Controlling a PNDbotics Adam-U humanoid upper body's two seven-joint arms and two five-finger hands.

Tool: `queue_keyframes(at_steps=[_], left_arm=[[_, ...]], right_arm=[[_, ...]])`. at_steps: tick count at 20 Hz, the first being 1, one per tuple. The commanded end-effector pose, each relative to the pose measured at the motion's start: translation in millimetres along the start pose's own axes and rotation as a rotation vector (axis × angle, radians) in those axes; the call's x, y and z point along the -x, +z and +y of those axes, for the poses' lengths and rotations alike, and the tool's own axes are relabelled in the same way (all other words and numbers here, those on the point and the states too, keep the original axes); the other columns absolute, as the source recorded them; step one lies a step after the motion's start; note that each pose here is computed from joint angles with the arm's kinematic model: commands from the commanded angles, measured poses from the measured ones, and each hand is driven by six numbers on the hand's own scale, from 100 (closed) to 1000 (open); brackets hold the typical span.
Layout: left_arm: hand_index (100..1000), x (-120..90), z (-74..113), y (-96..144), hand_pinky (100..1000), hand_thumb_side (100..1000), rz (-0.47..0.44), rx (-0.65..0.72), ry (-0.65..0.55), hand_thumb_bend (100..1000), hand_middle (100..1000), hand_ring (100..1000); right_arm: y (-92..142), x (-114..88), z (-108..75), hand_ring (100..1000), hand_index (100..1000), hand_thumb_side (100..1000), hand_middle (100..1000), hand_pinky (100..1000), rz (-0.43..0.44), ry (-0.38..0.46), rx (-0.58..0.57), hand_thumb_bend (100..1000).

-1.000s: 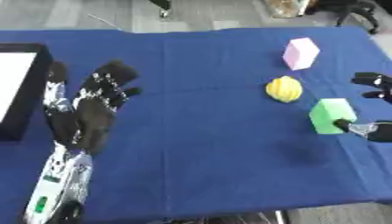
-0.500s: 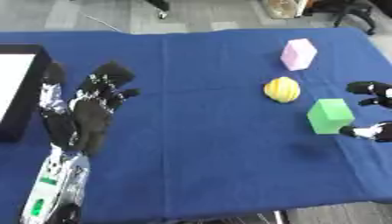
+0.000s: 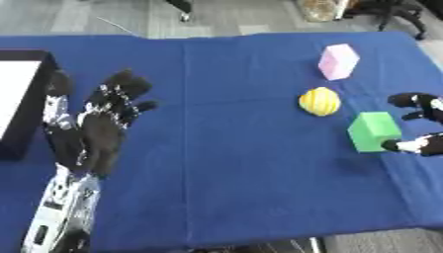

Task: Pick up the objects with one hand, pass them to the other hand, and then place them into the box on the other side of the table.

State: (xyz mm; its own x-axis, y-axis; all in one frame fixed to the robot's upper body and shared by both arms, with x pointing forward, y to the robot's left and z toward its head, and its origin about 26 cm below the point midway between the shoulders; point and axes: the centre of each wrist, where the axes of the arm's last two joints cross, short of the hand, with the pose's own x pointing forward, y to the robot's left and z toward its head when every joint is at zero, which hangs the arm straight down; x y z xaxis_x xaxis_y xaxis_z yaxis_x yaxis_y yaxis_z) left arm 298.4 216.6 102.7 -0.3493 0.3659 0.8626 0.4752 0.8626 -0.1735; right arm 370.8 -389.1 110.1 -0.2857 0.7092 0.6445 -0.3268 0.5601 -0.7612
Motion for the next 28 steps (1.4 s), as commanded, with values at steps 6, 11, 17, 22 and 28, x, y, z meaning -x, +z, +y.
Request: queue_keyframes(at_steps=[6,11,17,22,28], left_arm=[[856,-7,-0.9,-3,800,1000,-0.019,0.024,-0.020,476,739,858],[856,-7,-0.8,-3,801,1000,-0.019,0.025,-0.021,477,739,858],[856,-7,-0.5,-3,799,1000,-0.018,0.025,-0.022,478,738,859],[856,-7,-0.3,-3,799,1000,-0.019,0.024,-0.023,478,738,859],[855,-7,-0.2,-2,797,1000,-0.019,0.023,-0.023,480,737,859]], right_arm=[[-4,4,-17.2,938,872,210,904,828,0.040,0.054,-0.018,598],[-5,9,-16.7,934,868,194,887,829,0.061,0.064,-0.042,589],[-5,13,-16.3,928,848,155,863,830,0.087,0.080,-0.070,552],[-6,16,-15.4,918,812,150,836,826,0.100,0.091,-0.068,491],[-9,16,-14.3,910,777,105,806,823,0.105,0.106,-0.071,427]])
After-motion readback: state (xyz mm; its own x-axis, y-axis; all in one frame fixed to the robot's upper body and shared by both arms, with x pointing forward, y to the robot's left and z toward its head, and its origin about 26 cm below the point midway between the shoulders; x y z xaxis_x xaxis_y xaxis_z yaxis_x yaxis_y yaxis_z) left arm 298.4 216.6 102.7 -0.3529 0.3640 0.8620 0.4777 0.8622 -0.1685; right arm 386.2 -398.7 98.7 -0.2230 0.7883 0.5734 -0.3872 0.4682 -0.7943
